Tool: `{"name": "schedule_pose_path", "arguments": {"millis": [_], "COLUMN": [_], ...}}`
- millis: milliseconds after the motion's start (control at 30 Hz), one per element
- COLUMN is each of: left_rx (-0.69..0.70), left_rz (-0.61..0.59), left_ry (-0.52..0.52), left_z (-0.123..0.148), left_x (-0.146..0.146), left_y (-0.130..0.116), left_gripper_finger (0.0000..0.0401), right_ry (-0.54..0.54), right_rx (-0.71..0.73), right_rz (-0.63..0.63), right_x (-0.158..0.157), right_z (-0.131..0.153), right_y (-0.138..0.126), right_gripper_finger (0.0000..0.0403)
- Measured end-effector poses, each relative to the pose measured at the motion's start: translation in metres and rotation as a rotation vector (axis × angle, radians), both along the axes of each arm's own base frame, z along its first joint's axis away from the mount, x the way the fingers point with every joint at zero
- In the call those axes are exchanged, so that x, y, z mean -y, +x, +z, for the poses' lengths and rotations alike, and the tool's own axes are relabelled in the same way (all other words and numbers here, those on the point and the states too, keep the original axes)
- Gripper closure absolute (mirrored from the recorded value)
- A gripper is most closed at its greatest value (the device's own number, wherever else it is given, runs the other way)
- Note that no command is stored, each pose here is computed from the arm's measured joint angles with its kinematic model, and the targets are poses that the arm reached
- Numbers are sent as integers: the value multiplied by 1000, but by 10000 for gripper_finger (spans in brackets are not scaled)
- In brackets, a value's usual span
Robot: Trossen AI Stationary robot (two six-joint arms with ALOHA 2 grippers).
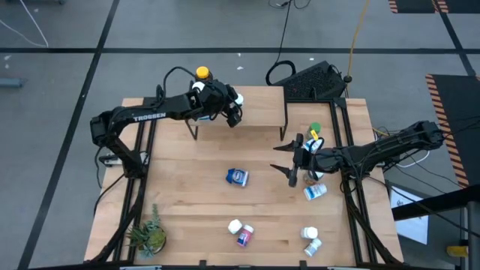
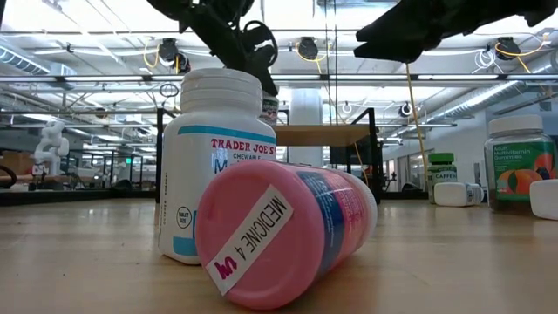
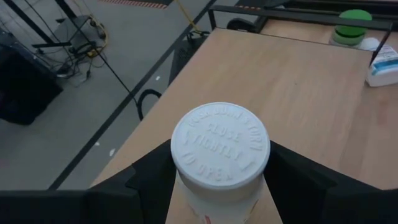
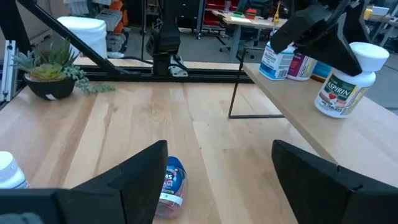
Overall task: Pick and place medicine bottles onto shelf by color
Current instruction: Put the white green medicine bottle on the shelf
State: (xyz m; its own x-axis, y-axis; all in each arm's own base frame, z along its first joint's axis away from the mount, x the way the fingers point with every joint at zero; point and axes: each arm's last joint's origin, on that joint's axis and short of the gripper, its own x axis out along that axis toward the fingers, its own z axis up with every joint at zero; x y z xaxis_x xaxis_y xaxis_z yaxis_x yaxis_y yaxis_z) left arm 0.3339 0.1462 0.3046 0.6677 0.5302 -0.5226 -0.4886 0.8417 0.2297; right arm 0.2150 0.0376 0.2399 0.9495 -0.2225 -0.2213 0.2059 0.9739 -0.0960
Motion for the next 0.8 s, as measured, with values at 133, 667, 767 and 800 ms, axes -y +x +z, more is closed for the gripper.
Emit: {"name": "schedule_pose_path", "arguments": {"millis": [133,667,767,800], "left_rx": [10,77,106,118], "left_rz": [-3,-75,-122,-143], "left_ry": [6,120,153,156], "left_z": [4,54,74,79], "left_x": [2,48,76,85], "left_y": [-1,-28,-43,-47], "left_gripper_finger": [156,25,34,39], "right_ry": [1,-20,0,10], "right_rx": [10,148,185,192], "right_rz": [-3,-71,-24,-19], "right_x": [1,30,51,60], "right_z": [1,15,21,25], "right_y": [0,7,11,14], "right_gripper_finger": [122,122,122,122]}}
